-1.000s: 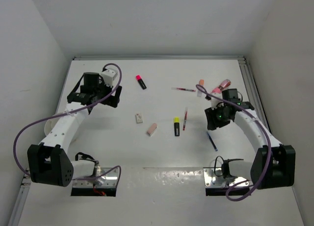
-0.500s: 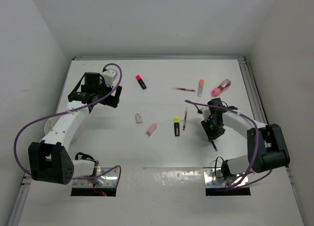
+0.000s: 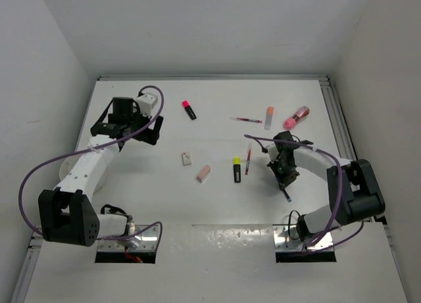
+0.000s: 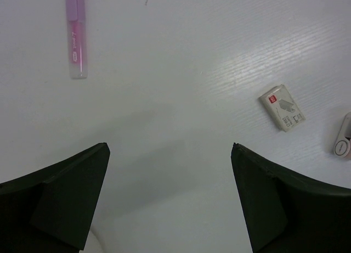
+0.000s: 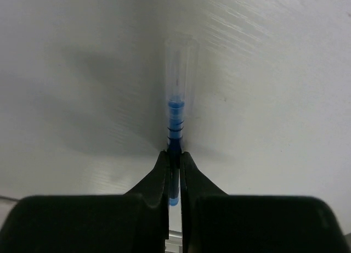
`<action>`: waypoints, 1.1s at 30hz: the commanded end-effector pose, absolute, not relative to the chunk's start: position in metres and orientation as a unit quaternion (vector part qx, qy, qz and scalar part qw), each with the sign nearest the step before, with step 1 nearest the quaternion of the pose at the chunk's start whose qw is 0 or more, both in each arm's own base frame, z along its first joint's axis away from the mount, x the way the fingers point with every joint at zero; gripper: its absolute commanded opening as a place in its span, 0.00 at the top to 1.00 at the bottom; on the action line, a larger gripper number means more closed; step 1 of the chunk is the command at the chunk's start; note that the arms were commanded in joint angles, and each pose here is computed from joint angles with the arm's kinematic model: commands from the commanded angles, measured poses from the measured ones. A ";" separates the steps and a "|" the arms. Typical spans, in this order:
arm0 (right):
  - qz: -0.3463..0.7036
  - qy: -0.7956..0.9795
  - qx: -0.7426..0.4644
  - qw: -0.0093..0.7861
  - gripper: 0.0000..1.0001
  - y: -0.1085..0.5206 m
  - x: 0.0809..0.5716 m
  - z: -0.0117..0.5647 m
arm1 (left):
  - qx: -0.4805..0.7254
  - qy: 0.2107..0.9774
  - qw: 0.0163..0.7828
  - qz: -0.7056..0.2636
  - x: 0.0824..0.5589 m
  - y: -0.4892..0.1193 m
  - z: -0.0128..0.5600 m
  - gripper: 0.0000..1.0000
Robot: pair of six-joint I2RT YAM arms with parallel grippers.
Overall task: Sort the stationery into containers
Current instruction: Pick up the pen from the center of the board, then place the pen in the storage box.
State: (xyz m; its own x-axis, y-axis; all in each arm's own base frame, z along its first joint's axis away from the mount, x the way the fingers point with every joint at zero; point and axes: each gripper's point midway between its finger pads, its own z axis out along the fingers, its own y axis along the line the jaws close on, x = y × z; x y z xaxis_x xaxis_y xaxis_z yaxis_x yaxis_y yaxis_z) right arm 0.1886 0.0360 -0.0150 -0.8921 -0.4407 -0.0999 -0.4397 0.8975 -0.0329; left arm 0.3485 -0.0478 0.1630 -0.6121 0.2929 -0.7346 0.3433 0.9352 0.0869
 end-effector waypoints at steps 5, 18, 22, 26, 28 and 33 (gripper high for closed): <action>0.179 0.914 -0.278 0.234 1.00 0.109 0.258 0.113 | 0.266 0.794 0.521 -0.164 0.330 -0.099 0.252 0.00; 0.419 0.779 -0.289 0.366 1.00 0.282 0.299 0.298 | 0.249 0.628 0.576 -0.460 0.304 -0.204 0.402 0.07; 0.440 0.763 -0.299 0.366 1.00 0.309 0.296 0.310 | 0.224 0.618 0.567 -0.497 0.304 -0.211 0.418 0.14; 0.441 0.758 -0.309 0.368 1.00 0.316 0.290 0.310 | 0.222 0.620 0.548 -0.516 0.300 -0.219 0.411 0.16; 0.442 0.757 -0.314 0.366 1.00 0.319 0.287 0.309 | 0.221 0.623 0.538 -0.523 0.298 -0.224 0.404 0.17; 0.446 0.750 -0.323 0.367 1.00 0.326 0.283 0.314 | 0.211 0.638 0.521 -0.526 0.302 -0.230 0.391 0.17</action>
